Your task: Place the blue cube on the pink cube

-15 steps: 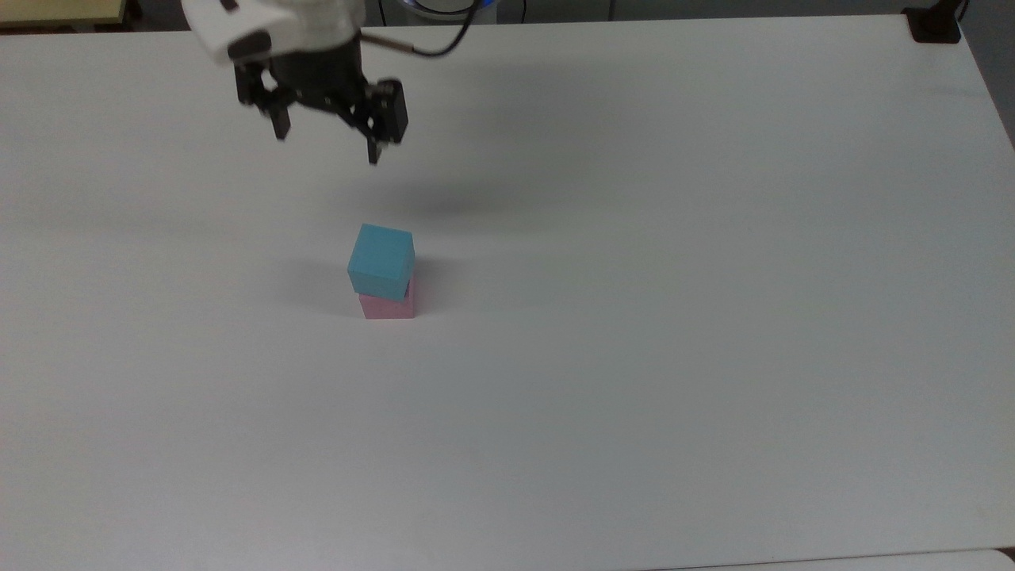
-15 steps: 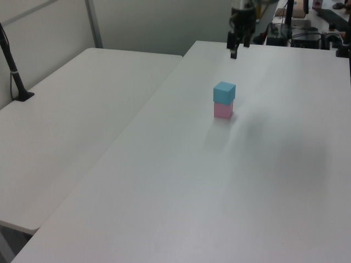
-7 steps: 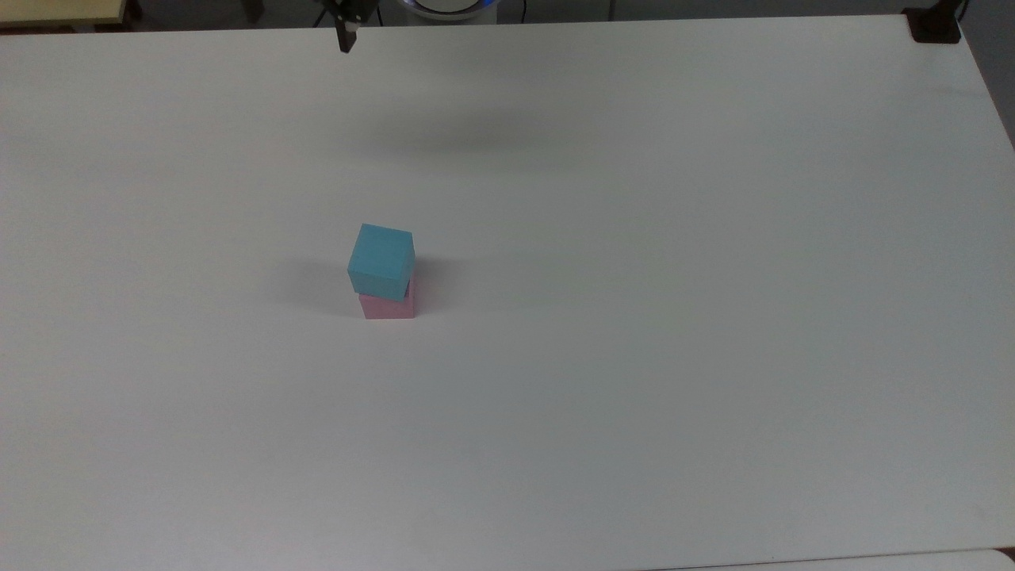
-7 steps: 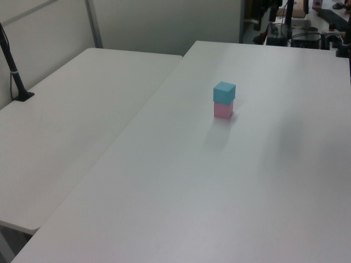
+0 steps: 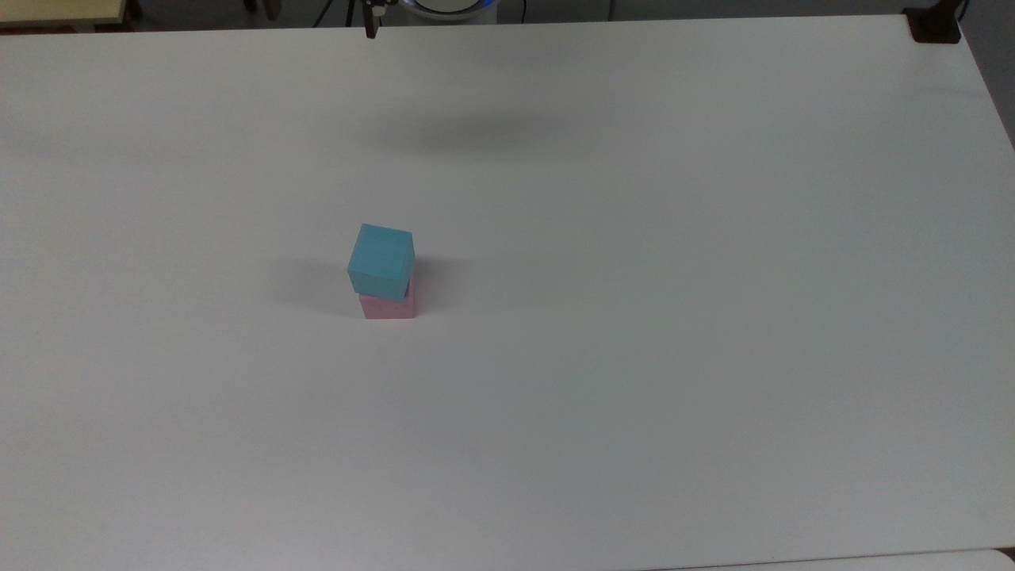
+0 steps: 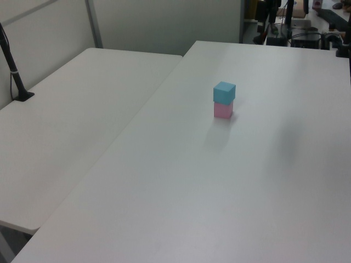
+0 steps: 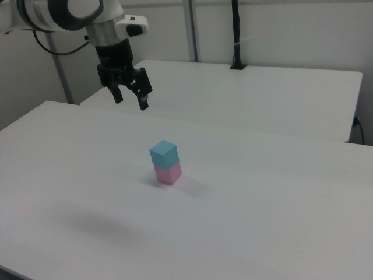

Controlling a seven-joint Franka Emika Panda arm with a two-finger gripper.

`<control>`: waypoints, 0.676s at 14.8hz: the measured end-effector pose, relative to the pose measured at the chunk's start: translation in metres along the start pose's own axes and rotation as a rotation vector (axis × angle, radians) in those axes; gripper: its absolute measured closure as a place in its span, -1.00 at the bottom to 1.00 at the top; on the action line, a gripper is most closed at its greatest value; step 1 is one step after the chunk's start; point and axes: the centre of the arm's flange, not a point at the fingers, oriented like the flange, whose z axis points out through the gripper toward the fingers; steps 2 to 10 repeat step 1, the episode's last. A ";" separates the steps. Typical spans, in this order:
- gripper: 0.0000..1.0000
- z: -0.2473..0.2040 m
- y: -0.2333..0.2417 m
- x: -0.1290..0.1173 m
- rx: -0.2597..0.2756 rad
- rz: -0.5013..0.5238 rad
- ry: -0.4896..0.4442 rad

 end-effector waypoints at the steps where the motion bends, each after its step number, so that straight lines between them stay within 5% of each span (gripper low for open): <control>1: -1.00 0.000 0.002 0.001 0.000 -0.013 0.006; 10: -1.00 0.000 0.002 0.001 0.000 -0.013 0.006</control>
